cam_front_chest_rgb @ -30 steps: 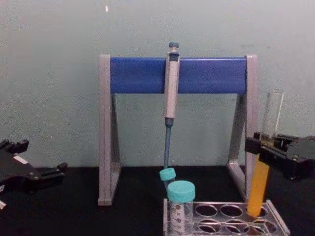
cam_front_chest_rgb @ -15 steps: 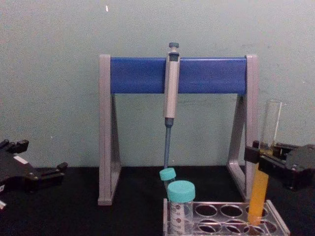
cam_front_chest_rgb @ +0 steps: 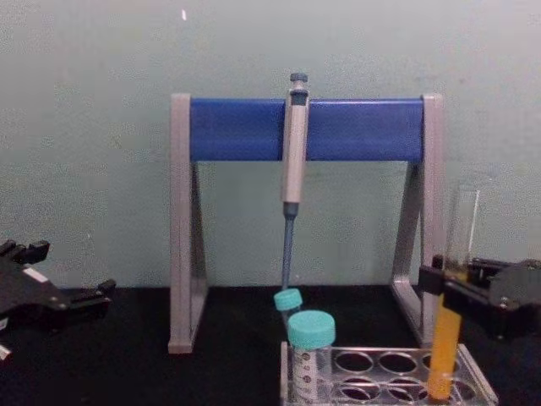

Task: Pick up the test tube from the test tube rack, shake it, then place it back into the test tube rack.

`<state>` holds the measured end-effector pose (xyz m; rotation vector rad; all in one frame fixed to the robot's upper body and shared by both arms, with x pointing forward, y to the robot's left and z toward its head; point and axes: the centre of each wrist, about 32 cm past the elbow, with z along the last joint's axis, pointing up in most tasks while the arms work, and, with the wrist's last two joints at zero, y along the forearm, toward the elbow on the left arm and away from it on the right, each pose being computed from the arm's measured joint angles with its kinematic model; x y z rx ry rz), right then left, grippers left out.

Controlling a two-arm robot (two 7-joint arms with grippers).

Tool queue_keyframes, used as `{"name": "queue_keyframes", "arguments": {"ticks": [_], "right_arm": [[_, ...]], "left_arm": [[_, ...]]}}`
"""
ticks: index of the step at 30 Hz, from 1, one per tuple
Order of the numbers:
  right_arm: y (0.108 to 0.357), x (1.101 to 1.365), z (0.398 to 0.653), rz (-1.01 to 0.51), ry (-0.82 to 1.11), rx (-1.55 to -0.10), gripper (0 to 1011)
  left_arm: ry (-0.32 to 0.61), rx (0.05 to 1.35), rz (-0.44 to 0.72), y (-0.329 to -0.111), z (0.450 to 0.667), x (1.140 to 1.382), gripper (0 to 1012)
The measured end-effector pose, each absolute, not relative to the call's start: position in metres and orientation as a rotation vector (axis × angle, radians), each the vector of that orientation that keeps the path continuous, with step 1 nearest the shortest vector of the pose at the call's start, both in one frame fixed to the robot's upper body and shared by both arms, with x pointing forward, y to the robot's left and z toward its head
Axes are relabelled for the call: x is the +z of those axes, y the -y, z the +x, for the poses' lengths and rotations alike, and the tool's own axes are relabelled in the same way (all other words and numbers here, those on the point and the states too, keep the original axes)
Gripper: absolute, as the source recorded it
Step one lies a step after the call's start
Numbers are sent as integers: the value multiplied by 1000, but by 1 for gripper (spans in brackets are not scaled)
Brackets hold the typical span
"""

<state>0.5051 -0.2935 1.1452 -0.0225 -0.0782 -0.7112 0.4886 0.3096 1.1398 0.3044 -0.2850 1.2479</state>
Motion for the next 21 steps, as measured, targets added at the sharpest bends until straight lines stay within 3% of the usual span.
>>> {"name": "queue_keyframes", "arguments": {"ticks": [21], "right_arm": [[295, 1137, 506, -51, 65, -705, 232]], "left_arm": [[285, 1248, 304, -310, 489, 1140, 1001]]}}
